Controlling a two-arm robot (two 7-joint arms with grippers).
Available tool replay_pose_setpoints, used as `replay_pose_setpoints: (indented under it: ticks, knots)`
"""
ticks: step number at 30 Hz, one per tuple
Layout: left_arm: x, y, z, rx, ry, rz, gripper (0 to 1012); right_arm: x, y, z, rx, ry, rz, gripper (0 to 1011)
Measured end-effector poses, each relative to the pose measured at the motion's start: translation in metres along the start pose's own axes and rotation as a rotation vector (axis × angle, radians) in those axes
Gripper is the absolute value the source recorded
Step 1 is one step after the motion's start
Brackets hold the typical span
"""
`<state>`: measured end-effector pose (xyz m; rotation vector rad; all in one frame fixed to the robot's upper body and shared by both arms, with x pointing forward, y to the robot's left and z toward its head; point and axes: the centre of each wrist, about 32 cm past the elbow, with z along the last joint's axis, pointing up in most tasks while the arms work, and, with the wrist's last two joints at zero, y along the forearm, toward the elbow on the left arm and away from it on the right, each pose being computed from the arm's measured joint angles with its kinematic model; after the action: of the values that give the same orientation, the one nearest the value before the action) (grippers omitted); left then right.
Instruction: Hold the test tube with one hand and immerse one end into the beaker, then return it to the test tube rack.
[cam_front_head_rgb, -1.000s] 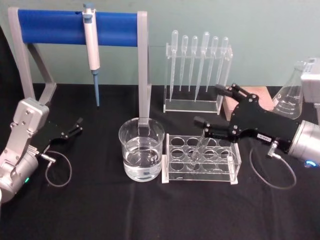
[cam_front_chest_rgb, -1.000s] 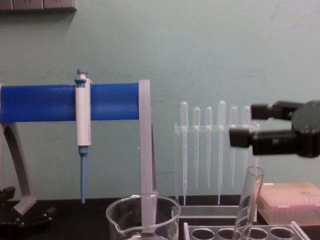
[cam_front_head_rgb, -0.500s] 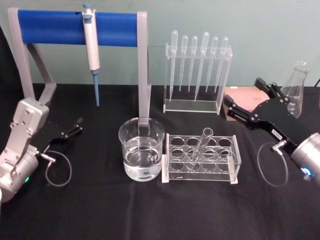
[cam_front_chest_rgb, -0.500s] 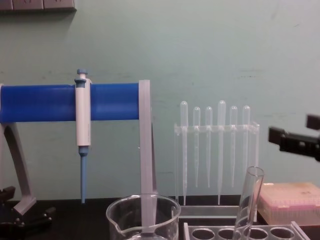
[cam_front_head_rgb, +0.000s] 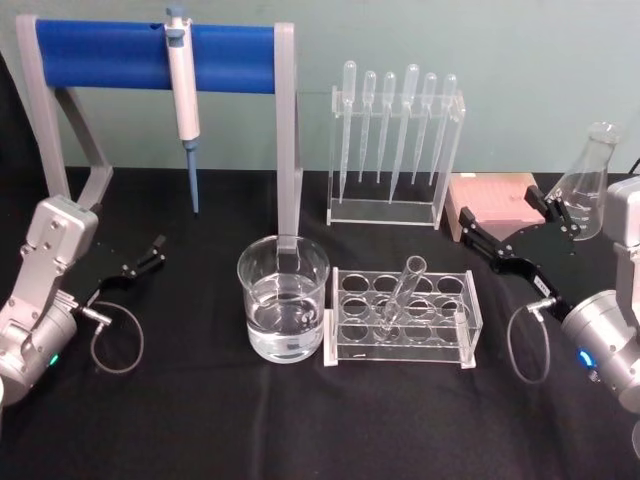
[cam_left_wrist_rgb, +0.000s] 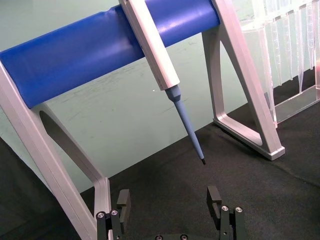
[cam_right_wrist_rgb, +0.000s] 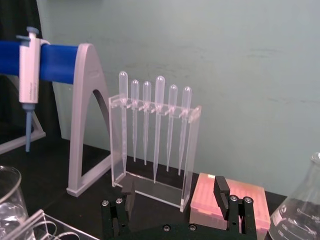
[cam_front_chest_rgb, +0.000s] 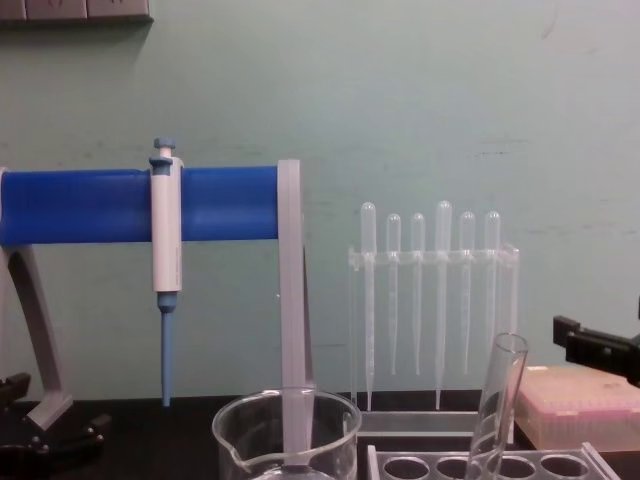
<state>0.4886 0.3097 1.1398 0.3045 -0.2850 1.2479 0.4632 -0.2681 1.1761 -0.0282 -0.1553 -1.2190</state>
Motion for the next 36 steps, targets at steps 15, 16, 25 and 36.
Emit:
replay_pose_setpoints:
  ticks: [15,16,25,36]
  knots:
    - [0.0,0.0,0.0,0.0,0.0,0.0,1000,0.0006,-0.0006,-0.0025,-0.018,-0.014,-0.002,1003]
    - [0.0,0.0,0.0,0.0,0.0,0.0,1000,0.0006,-0.0006,-0.0025,-0.018,-0.013,-0.001,1003]
    - [0.0,0.0,0.0,0.0,0.0,0.0,1000,0.0005,-0.0005,-0.0024,-0.017,-0.012,0.001,1003]
    - [0.0,0.0,0.0,0.0,0.0,0.0,1000,0.0004,-0.0002,-0.0019,-0.015,-0.01,0.002,1003]
